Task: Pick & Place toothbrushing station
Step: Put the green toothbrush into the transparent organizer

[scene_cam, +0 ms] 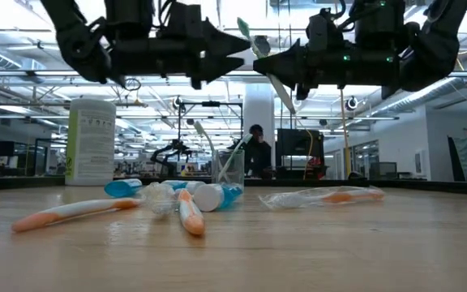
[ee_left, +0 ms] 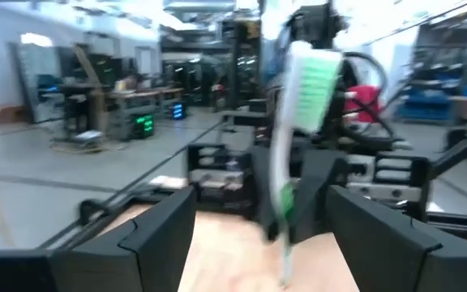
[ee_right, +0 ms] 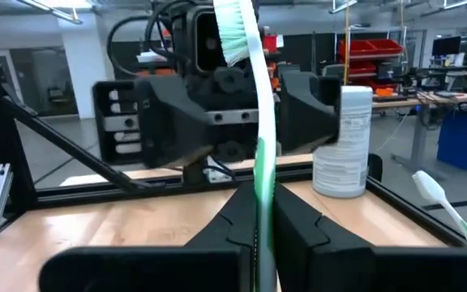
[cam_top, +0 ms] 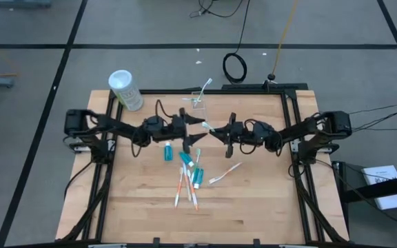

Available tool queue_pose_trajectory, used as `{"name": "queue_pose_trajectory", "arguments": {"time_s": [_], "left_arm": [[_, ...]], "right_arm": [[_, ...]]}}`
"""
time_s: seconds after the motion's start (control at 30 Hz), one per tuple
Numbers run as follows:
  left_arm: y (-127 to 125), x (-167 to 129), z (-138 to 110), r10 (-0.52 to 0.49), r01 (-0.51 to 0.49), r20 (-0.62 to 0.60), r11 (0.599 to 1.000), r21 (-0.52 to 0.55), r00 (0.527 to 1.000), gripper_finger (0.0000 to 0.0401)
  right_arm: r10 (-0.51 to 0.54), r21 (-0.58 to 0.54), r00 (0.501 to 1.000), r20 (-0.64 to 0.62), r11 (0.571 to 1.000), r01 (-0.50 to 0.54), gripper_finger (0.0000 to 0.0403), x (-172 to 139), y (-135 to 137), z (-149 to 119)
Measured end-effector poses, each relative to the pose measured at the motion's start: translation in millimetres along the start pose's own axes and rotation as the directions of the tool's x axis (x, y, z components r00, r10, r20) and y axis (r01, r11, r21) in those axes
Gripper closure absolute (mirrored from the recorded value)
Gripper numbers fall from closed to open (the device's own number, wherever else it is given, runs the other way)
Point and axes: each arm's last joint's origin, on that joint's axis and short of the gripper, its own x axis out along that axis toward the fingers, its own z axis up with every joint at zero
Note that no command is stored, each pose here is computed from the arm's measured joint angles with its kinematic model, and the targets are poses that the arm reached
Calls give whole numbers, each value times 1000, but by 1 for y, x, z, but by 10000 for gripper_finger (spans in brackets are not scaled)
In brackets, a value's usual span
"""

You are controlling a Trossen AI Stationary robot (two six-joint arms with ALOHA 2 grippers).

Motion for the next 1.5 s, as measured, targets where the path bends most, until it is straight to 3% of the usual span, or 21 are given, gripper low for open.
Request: {"name": "queue_pose_trajectory", "arguments": {"time_s": [0.37,0.7,0.9,1.5], "left_arm": [[-3,38,8,-102,102,6,995,-12,995,116],[-2,39,9,-108,108,6,994,-12,994,116],[-3,38,19,-111,109,104,994,18,988,117],[0,38,20,-96,92,115,995,36,989,117]], "right_arm": [[-1,-4,1000,-20,1000,1,393,0,0,-2],[4,-37,999,40,999,-2,393,0,1,4],[18,-79,993,117,997,-9,393,-1,3,11],[19,-90,989,144,996,-6,393,-1,3,14]]}}
